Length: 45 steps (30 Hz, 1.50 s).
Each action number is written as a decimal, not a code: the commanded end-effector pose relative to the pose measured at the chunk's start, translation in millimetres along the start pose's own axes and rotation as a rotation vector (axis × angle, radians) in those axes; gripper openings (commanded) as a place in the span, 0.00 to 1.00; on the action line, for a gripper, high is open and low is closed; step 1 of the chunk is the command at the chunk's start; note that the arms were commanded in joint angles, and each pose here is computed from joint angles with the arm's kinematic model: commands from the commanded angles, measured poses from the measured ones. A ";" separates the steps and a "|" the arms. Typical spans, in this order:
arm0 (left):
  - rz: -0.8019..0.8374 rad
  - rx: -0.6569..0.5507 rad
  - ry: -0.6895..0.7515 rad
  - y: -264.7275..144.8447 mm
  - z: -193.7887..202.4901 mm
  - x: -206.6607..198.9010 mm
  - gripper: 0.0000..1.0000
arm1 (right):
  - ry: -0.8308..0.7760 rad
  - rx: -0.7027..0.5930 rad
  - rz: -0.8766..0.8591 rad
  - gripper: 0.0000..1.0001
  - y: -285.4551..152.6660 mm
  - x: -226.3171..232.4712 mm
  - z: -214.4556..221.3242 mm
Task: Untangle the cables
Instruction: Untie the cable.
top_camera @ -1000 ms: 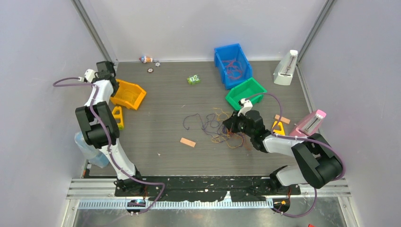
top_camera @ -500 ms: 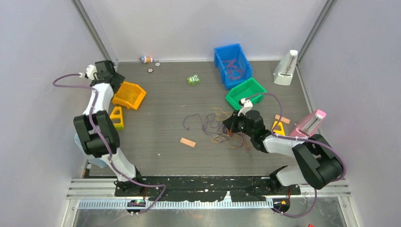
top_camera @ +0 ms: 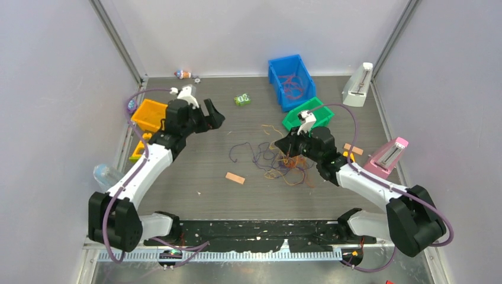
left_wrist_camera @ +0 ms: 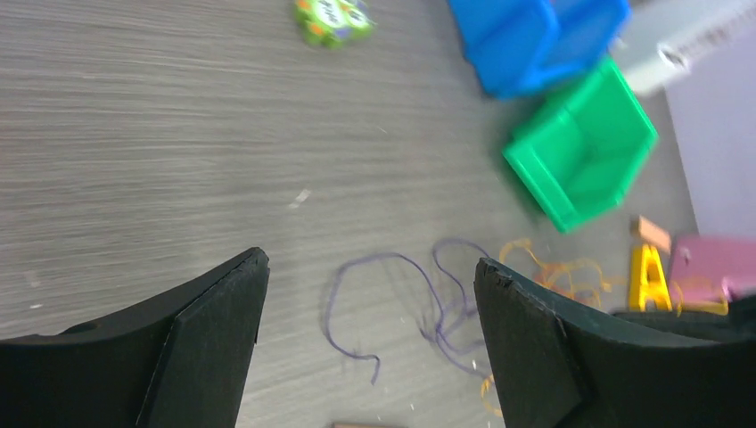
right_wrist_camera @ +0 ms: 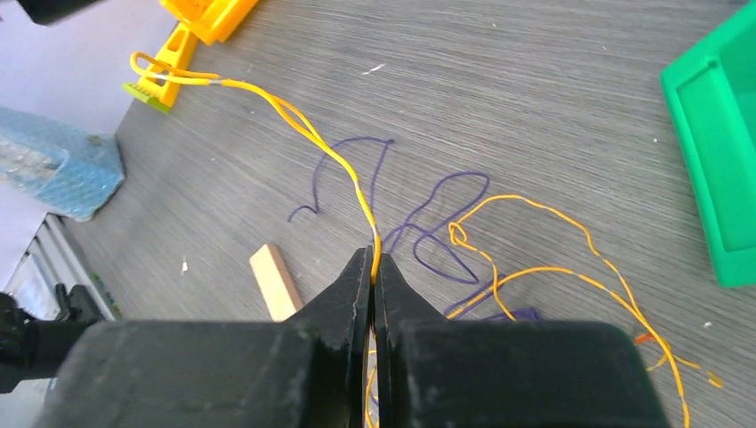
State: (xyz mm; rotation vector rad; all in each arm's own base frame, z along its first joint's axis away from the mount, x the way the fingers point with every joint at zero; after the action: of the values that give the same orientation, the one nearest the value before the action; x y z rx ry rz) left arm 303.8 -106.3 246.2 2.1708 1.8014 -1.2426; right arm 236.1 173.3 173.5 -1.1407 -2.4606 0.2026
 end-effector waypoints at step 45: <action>1.064 -0.239 0.504 -9.7 138.5 -137.7 0.80 | -0.193 -0.309 -0.321 0.06 -77.0 138.6 -255.8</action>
State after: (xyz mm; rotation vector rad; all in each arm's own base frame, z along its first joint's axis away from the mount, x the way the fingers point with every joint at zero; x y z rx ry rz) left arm 222.5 -269.9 208.9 2.8406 0.6691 -0.4370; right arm 220.0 216.9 445.2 -0.8882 -2.8493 -0.0692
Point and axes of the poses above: each gripper's point midway between its finger pads, its own y axis out along the fingers, its own x axis along the line the jaws close on, z = x × y, the point moved 9 cm from there along -y, back along the fingers, and after that the axes turned 11 degrees about -y, right-handed, at the moved point
